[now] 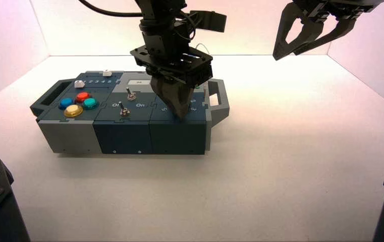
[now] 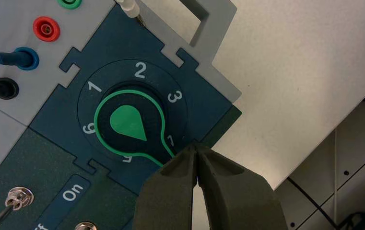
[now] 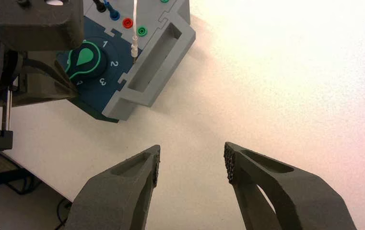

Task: Turn the knob to position 6.

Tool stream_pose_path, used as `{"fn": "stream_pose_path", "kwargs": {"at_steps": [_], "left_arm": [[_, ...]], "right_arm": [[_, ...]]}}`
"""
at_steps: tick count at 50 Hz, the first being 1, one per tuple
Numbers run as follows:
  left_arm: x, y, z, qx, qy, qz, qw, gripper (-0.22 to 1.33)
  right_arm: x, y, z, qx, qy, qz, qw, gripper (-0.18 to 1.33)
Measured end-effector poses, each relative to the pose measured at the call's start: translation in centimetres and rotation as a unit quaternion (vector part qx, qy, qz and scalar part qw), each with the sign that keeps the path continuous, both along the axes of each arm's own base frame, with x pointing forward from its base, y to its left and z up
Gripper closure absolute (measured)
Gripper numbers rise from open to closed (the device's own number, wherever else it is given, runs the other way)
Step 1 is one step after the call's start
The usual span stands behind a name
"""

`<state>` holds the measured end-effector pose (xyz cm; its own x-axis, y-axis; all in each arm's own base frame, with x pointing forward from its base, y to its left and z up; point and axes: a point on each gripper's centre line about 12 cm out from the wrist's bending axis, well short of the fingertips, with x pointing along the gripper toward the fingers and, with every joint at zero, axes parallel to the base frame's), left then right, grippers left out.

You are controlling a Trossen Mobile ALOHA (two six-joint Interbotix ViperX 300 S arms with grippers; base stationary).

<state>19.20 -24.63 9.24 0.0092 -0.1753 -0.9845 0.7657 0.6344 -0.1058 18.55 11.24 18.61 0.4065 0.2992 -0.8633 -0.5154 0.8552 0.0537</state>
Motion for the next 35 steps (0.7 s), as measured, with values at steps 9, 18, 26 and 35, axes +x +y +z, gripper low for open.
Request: {"fn": "stream_pose_path", "kwargs": {"at_steps": [9,18,26,35], "left_arm": [[0.0,0.0,0.0,0.001,-0.001,-0.001,1.0,1.26],[0.0,0.1,-0.1,0.003,-0.001,-0.003,1.0,1.27],[-0.2,0.7,-0.4,0.01,0.003,-0.001,0.9999,1.27],[0.3,1.5,-0.5,0.013,0.003,0.011,0.9998,1.27]], "right_arm": [[0.0,0.0,0.0,0.0,-0.001,0.0,1.0,-0.07],[0.0,0.0,0.0,0.0,-0.001,0.0,1.0,-0.07],[0.0,0.0,0.2,0.002,-0.004,0.0,1.0,-0.07],[0.0,0.0,0.2,0.002,-0.004,0.0,1.0,-0.07]]}}
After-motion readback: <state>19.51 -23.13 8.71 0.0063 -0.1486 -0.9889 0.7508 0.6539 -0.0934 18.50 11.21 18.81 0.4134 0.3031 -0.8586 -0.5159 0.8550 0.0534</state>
